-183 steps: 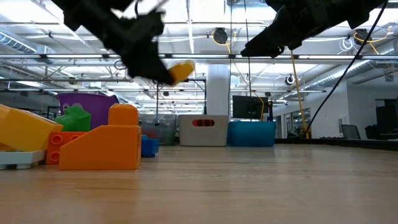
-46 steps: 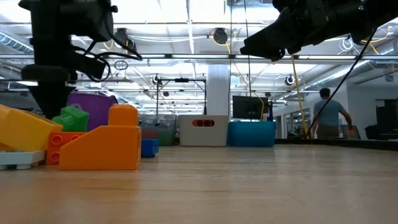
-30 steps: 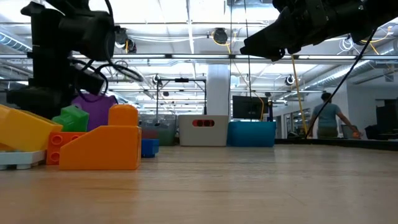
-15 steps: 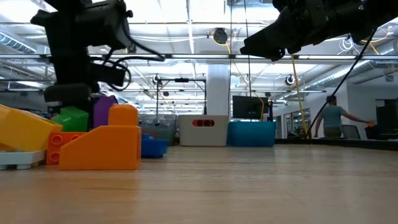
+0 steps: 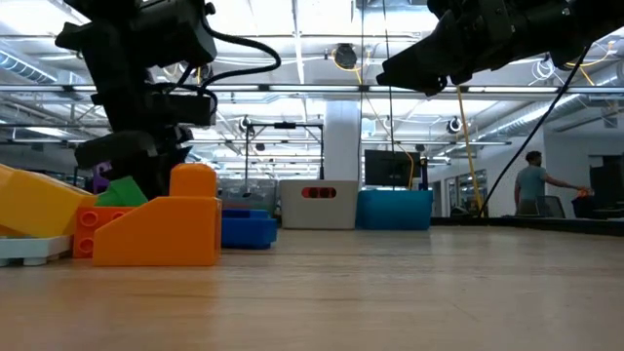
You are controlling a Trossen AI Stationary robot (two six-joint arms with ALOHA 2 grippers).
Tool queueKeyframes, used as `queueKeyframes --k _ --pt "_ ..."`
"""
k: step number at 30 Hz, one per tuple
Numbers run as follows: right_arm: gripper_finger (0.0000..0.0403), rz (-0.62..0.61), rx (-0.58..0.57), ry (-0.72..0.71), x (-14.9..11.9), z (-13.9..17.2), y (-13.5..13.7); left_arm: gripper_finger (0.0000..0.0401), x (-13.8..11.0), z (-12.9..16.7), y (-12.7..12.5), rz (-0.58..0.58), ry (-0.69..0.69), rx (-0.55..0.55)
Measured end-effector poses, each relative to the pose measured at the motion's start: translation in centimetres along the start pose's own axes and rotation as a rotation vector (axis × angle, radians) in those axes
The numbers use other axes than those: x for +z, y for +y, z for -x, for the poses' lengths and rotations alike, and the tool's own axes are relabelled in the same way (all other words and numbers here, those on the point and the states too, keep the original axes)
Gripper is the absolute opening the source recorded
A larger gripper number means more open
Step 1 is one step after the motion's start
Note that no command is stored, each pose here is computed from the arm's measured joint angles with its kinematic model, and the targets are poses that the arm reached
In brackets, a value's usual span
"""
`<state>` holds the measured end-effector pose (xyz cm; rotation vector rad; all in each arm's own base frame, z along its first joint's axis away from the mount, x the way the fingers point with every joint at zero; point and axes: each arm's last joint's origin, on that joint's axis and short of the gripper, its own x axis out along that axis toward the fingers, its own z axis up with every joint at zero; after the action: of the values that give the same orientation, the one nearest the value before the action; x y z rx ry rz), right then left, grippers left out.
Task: Pick & Place Toys
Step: Put the green game piece into the black bin
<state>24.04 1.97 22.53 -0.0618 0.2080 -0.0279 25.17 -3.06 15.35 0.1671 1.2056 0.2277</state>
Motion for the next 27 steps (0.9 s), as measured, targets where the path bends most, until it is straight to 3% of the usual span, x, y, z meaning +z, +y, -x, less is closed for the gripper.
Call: queueKeyframes --k 8,21,27 --pt "0.0201 0.000 0.000 0.000 0.0 0.0 0.0 0.0296 0.5 0.0 0.2 -0.063 -0.042 0.001" --pt "0.0201 0.001 0.000 0.000 0.0 0.0 0.0 0.0296 -0.9 -2.2 2.2 0.031 -0.054 -0.025" --pt "0.0201 0.001 0.000 0.000 0.0 0.0 0.0 0.0296 -0.6 -2.6 1.9 -0.001 -0.167 -0.095"
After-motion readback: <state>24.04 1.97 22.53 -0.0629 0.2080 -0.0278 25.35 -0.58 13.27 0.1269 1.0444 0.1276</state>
